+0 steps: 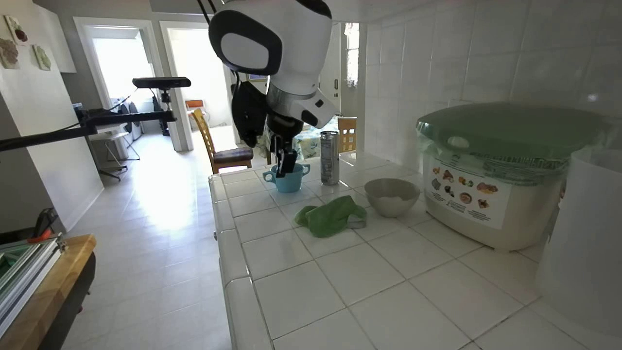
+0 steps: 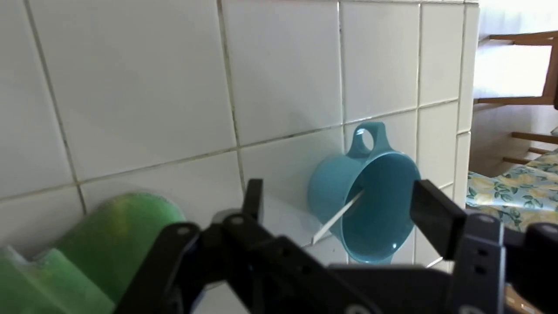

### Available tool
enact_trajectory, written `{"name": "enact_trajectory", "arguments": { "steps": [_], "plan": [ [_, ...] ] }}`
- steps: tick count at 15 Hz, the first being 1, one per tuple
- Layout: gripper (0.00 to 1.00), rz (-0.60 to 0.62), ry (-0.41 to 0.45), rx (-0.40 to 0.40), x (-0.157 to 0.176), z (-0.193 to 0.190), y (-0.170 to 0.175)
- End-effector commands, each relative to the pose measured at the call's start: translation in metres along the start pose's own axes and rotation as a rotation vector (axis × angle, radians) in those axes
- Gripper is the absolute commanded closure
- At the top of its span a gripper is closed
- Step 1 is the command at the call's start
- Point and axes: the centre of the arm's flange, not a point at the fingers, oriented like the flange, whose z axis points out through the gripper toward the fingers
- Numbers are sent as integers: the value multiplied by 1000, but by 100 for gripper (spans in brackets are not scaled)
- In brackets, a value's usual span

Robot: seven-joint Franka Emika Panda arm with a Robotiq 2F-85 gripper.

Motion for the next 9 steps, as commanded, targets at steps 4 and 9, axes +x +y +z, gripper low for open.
{"name": "enact_trajectory", "arguments": {
  "steps": [4, 9],
  "plan": [
    [34, 46, 80, -11, -12, -10, -1],
    [39, 40, 115, -29, -1, -12, 3]
  ]
}}
